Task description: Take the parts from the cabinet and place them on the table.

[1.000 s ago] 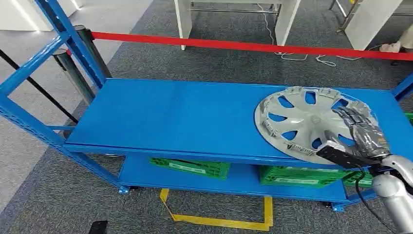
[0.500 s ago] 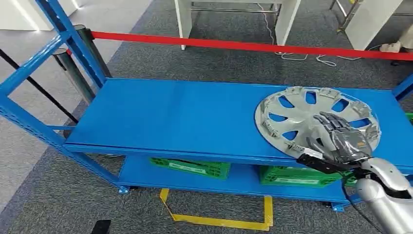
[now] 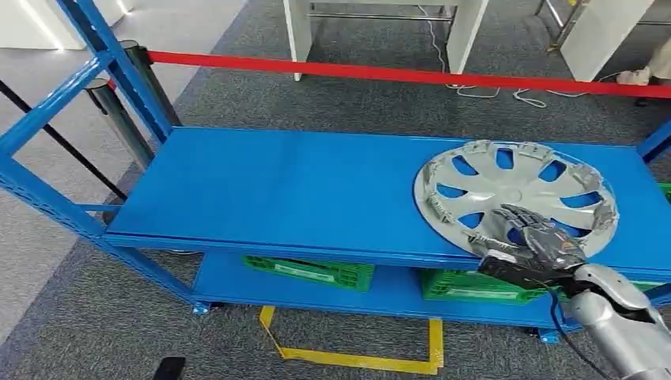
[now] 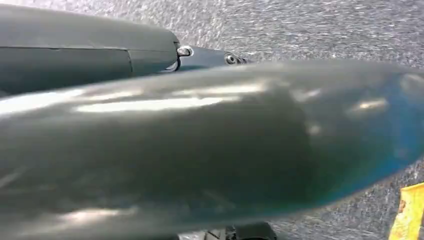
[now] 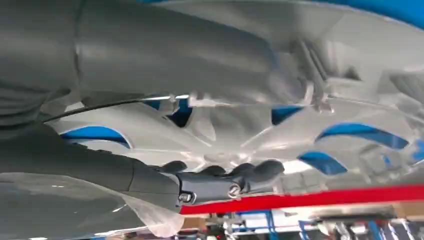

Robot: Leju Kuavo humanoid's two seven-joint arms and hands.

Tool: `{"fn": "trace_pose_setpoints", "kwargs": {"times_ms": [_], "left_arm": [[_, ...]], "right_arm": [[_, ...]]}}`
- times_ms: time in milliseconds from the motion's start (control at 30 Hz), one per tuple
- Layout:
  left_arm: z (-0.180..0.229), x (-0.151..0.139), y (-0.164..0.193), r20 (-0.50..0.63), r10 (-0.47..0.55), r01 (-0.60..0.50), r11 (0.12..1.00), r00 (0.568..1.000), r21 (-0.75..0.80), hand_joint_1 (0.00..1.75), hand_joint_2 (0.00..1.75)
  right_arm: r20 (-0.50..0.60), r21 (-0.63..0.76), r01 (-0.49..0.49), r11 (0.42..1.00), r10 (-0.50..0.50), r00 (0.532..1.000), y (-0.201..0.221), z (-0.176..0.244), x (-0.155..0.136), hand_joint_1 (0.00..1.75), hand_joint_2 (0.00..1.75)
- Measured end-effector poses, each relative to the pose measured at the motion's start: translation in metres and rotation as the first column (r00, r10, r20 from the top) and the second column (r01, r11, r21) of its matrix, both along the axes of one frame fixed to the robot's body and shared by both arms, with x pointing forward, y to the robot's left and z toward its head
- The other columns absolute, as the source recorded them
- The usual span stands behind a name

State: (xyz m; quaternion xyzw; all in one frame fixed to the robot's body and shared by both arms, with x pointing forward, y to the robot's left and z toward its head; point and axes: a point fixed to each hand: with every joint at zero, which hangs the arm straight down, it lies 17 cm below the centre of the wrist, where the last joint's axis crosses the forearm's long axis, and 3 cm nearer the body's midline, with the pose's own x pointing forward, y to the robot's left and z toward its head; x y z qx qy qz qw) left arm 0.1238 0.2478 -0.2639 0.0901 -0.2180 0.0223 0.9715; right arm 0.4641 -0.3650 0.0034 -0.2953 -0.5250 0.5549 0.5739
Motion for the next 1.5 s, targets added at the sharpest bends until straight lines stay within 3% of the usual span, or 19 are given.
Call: {"fn": "trace_pose_setpoints", "kwargs": {"times_ms": [233, 533, 667, 1100, 1133, 1167, 1200, 1500], "left_arm": [[-0.002, -0.007, -0.009, -0.024, -0.085, 0.084, 0.996, 0.996, -0.016, 0.0, 0.0], [-0.002, -0.008, -0.01, -0.024, -0.091, 0.09, 0.996, 0.996, -0.018, 0.0, 0.0], [-0.003, -0.01, -0.009, -0.037, -0.104, 0.103, 0.995, 0.994, -0.008, 0.0, 0.0], [-0.003, -0.009, -0.009, -0.036, -0.108, 0.108, 0.994, 0.993, -0.006, 0.0, 0.0], [-0.003, -0.009, -0.009, -0.036, -0.109, 0.108, 0.994, 0.993, -0.006, 0.0, 0.0], [-0.003, -0.009, -0.009, -0.036, -0.109, 0.109, 0.994, 0.993, -0.005, 0.0, 0.0], [-0.003, -0.009, -0.008, -0.036, -0.109, 0.109, 0.994, 0.993, -0.003, 0.0, 0.0], [-0.003, -0.009, -0.007, -0.036, -0.108, 0.108, 0.994, 0.994, 0.005, 0.0, 0.0]], "right_arm": [[-0.136, 0.14, 0.045, 0.989, -0.026, 0.99, -0.017, -0.018, -0.003, 0.0, 1.75], [-0.158, 0.154, 0.063, 0.986, -0.039, 0.987, -0.023, -0.022, -0.003, 0.0, 1.75], [-0.208, 0.064, 0.144, 0.987, -0.128, 0.97, -0.056, -0.035, 0.003, 0.0, 1.75], [-0.24, 0.011, 0.169, 0.986, -0.161, 0.957, -0.069, -0.044, 0.002, 0.0, 1.75], [-0.241, 0.009, 0.169, 0.986, -0.162, 0.957, -0.069, -0.044, 0.002, 0.05, 1.75], [-0.242, 0.005, 0.171, 0.985, -0.165, 0.956, -0.07, -0.044, 0.002, 0.65, 1.75], [-0.244, -0.003, 0.173, 0.985, -0.169, 0.955, -0.071, -0.044, 0.003, 1.75, 1.75], [-0.243, -0.026, 0.182, 0.983, -0.183, 0.953, -0.076, -0.044, 0.005, 1.75, 1.75]]}}
